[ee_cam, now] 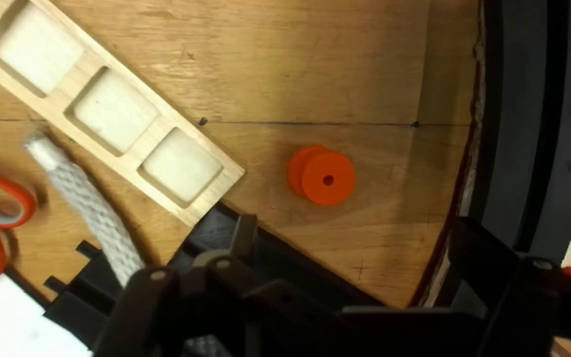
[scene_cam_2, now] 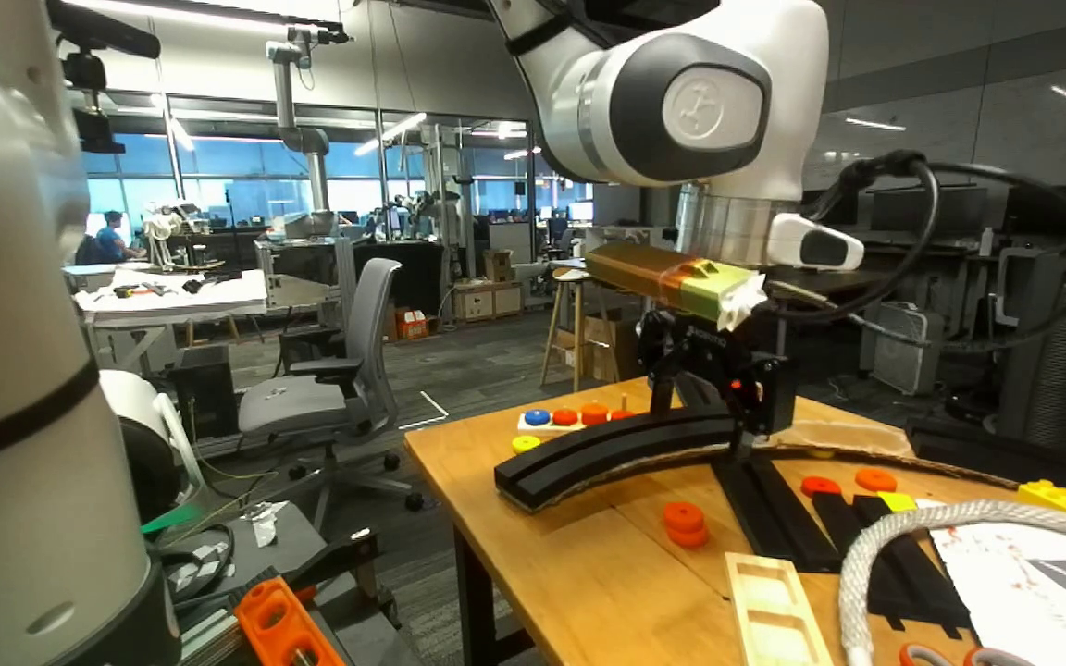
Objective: Take the orange coin from the table and put it on the rack, then take a different orange coin from the rack and put it on the table, and put a yellow one on top of the orange one on the rack
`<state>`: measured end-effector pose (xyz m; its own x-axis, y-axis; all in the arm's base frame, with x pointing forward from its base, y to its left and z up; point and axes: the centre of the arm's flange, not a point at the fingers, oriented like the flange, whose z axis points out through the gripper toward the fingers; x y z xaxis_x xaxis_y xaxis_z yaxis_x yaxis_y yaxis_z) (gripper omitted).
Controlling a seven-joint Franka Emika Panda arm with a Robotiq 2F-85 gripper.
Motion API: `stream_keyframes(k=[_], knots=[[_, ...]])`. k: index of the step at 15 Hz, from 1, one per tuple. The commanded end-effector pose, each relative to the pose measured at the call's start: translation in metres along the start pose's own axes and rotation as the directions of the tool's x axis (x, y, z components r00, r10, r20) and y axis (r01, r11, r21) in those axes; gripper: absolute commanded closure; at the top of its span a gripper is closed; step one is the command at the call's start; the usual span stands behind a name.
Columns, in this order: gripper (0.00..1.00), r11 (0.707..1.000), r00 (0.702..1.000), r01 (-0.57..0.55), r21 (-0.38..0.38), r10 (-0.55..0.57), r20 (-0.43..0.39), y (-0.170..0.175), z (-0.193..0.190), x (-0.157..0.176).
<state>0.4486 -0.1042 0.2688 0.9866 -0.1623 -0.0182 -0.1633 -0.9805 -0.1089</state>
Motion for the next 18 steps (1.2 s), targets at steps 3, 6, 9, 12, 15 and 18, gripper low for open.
stream_keyframes(k=[3,6,9,12,15,18], knots=[[0.00,0.997,1.000,0.004,0.075,-0.004,0.001,-0.006,0.032,0.019],[0.00,0.999,0.999,-0.001,0.052,-0.001,0.038,-0.018,0.045,0.026],[0.00,0.999,0.997,-0.048,0.012,0.047,0.059,-0.025,0.056,0.029],[0.00,0.993,0.992,-0.114,-0.034,0.116,0.058,-0.025,0.065,0.031],[0.00,0.988,0.987,-0.145,-0.054,0.148,0.057,-0.024,0.072,0.033],[0.00,0.983,0.983,-0.171,-0.068,0.175,0.054,-0.025,0.078,0.032]])
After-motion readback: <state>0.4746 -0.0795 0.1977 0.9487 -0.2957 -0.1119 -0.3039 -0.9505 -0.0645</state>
